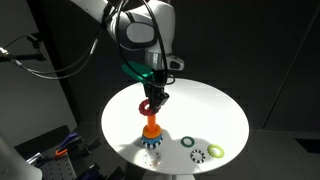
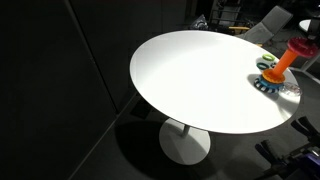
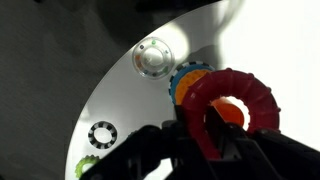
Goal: Pick up the red ring and put it on the ring holder
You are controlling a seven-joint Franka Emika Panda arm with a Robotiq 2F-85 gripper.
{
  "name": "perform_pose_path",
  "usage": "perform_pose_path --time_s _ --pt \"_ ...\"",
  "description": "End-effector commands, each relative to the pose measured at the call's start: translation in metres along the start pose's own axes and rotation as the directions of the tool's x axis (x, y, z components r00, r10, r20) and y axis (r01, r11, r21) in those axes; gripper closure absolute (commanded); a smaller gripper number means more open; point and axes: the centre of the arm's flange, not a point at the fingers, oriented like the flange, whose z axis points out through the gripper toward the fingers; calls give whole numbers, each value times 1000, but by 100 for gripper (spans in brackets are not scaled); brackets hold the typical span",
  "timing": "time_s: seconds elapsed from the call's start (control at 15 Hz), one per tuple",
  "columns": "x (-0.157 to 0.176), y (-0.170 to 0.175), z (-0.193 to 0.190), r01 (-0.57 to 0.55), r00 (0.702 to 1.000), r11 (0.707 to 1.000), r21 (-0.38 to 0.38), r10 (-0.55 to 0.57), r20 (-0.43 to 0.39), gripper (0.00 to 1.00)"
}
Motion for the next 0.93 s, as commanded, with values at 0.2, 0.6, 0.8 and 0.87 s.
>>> perform_pose_path --time_s 0.2,0.6,0.8,0.87 --pt "6 3 3 -21 1000 1000 -16 21 -19 91" --pt "15 -3 1 -21 1000 1000 -15 21 -16 91" --pt "19 -9 1 -17 1000 1000 -9 17 18 91" --pt "21 -11 1 -15 999 1000 -7 16 31 91"
